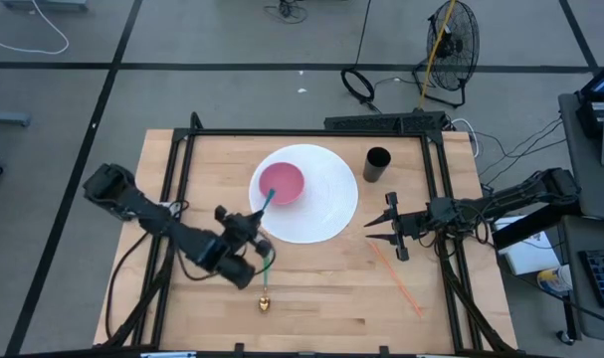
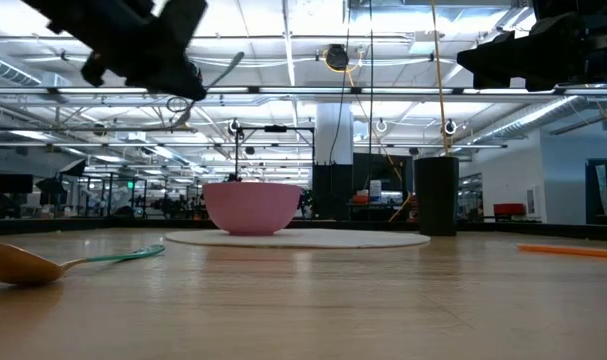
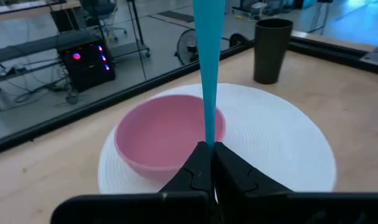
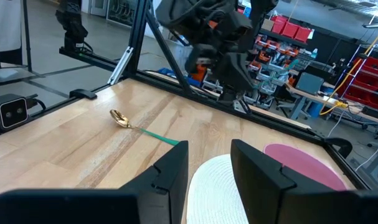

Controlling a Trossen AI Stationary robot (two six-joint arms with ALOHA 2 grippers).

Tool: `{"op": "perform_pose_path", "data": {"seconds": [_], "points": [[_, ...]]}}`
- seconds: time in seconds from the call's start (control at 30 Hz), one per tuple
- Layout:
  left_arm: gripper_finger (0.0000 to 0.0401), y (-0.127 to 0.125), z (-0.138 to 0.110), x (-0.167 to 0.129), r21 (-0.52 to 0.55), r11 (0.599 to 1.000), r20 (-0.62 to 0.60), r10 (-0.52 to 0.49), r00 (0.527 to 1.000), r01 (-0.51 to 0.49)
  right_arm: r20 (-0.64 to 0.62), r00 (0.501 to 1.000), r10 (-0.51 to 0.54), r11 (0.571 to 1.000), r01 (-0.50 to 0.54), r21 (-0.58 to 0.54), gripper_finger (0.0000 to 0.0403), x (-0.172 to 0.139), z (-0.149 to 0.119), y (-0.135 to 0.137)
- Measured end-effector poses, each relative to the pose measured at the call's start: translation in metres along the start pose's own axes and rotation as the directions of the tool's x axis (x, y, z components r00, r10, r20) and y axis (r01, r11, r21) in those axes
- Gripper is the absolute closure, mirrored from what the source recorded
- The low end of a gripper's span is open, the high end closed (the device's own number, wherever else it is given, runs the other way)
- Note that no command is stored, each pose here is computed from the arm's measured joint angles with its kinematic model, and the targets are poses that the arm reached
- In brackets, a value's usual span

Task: Pick & Place Utensil
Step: Put the blue fork into the pink bowl

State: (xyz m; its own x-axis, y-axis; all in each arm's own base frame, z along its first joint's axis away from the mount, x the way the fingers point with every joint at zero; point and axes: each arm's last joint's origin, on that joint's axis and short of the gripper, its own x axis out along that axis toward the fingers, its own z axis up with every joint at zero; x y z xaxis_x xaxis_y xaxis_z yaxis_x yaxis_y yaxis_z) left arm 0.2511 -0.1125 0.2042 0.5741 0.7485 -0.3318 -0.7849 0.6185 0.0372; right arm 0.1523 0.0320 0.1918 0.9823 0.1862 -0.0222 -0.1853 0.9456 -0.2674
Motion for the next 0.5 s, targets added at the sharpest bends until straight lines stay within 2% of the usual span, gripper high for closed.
{"op": "perform_pose_path", "data": {"seconds": [0.17,0.37,0.5], "points": [[0.0398,-0.009,0.015,0.022,0.039,0.999,-0.008,-0.018,1.000,0.019,0.000,1.000,0.000,1.000,0.000,-0.001,0.0287,0.000,0.000,0.000],[0.0398,-0.019,0.041,0.048,0.079,0.984,-0.008,-0.158,0.987,0.158,-0.001,1.000,0.000,1.000,0.000,-0.002,0.0287,0.000,0.000,0.000],[0.0396,-0.018,0.055,0.065,0.103,0.975,0.016,-0.201,0.979,0.199,-0.017,1.000,0.005,1.000,-0.005,-0.001,0.0287,0.000,-0.002,0.000]]}}
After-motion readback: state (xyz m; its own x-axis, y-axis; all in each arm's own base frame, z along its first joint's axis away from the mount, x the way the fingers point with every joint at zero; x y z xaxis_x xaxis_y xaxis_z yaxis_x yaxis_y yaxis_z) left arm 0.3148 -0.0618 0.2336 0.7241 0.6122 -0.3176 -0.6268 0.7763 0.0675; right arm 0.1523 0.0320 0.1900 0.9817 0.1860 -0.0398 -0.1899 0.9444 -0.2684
